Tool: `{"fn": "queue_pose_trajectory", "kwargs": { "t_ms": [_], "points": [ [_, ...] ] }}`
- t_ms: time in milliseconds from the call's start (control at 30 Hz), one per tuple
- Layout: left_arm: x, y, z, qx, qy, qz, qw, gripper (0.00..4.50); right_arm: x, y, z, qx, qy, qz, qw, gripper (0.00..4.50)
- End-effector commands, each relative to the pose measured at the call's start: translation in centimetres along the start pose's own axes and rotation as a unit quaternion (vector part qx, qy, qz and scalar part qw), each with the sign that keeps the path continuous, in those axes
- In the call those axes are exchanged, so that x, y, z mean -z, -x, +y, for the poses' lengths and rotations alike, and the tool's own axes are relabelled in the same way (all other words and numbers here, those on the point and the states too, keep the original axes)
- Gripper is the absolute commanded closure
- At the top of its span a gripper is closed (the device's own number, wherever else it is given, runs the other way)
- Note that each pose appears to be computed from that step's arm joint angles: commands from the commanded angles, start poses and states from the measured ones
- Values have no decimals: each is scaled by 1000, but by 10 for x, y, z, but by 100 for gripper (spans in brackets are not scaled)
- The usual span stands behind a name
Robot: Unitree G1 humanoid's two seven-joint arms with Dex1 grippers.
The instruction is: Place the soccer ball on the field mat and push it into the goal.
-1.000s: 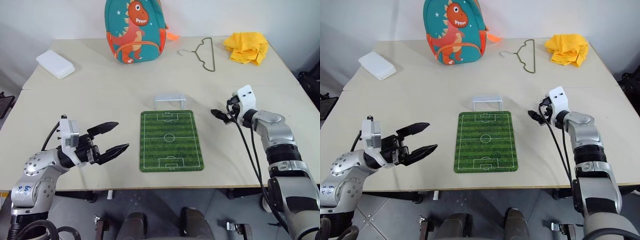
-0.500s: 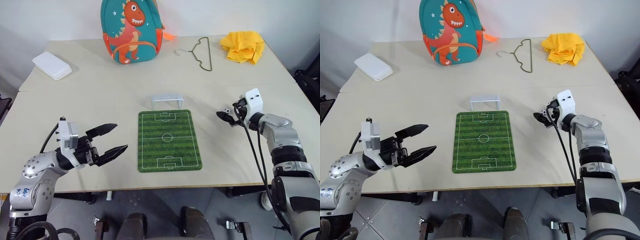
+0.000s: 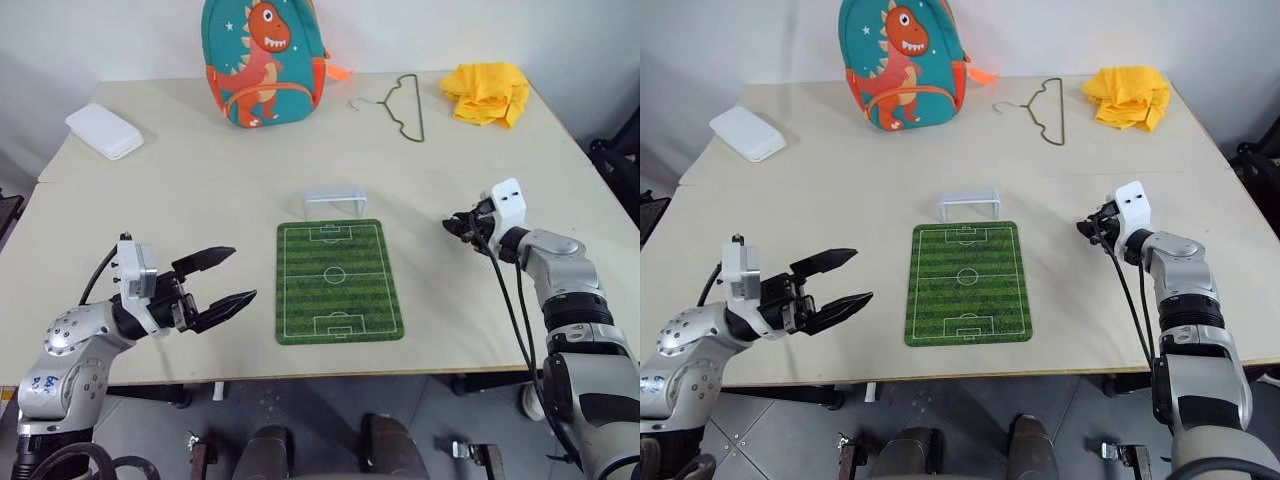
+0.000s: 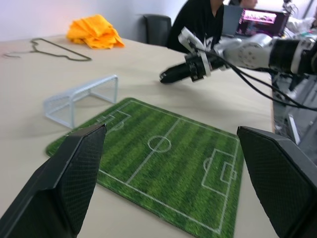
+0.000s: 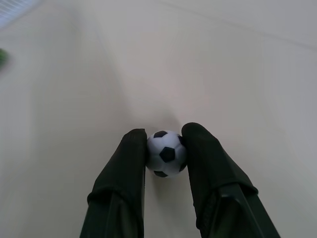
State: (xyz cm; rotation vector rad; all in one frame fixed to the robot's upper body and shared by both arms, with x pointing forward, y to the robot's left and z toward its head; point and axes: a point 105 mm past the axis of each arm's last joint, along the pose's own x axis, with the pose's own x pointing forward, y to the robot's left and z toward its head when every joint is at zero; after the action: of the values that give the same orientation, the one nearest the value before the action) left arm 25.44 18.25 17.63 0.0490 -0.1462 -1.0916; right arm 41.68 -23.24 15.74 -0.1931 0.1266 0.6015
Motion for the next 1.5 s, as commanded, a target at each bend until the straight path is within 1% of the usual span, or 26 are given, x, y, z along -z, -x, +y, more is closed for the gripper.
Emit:
{"fn": "queue_pose_trajectory", "kwargs": {
  "t_ms": [33,100,133,200,267,300,367,533,700,867,967,1133,1367,1433,1467,1500],
  "points": [
    [-3,6,-8,33,-33,9,999,0,-57,1,55,-183,71,-112,974,365],
    [3,11,-12,50,-39,22,998,0,-60,1,96,-289,99,-105,946,365],
    [5,12,-13,55,-40,26,997,0,-59,1,107,-317,109,-99,937,365],
    [14,18,-17,70,-49,43,995,0,-45,5,150,-409,160,-63,896,365],
    [22,23,-21,85,-55,65,993,0,-32,10,178,-464,183,-36,866,365],
    [27,25,-23,89,-56,77,992,0,-27,11,189,-476,188,-31,858,365],
    [33,28,-25,91,-56,87,990,0,-19,8,201,-480,185,-26,857,365],
    [34,26,-32,84,-51,83,992,0,10,9,210,-485,196,5,852,365],
    [34,25,-36,84,-48,85,992,0,22,5,206,-475,197,18,857,365],
    [31,24,-34,81,-51,85,992,0,24,-3,205,-468,196,16,861,365],
    [31,24,-33,81,-51,85,992,0,20,-2,213,-485,191,4,854,365],
    [30,24,-33,79,-50,85,992,0,23,1,220,-503,191,11,843,365],
    [28,24,-33,72,-51,86,992,0,27,-7,220,-496,188,17,848,365],
    [28,24,-33,70,-51,85,993,0,28,-8,220,-498,180,21,848,294],
    [28,24,-33,69,-51,85,993,0,27,-9,220,-493,180,17,851,281],
    [28,24,-33,69,-51,84,993,0,25,-10,220,-492,180,12,852,256]
  ]
}}
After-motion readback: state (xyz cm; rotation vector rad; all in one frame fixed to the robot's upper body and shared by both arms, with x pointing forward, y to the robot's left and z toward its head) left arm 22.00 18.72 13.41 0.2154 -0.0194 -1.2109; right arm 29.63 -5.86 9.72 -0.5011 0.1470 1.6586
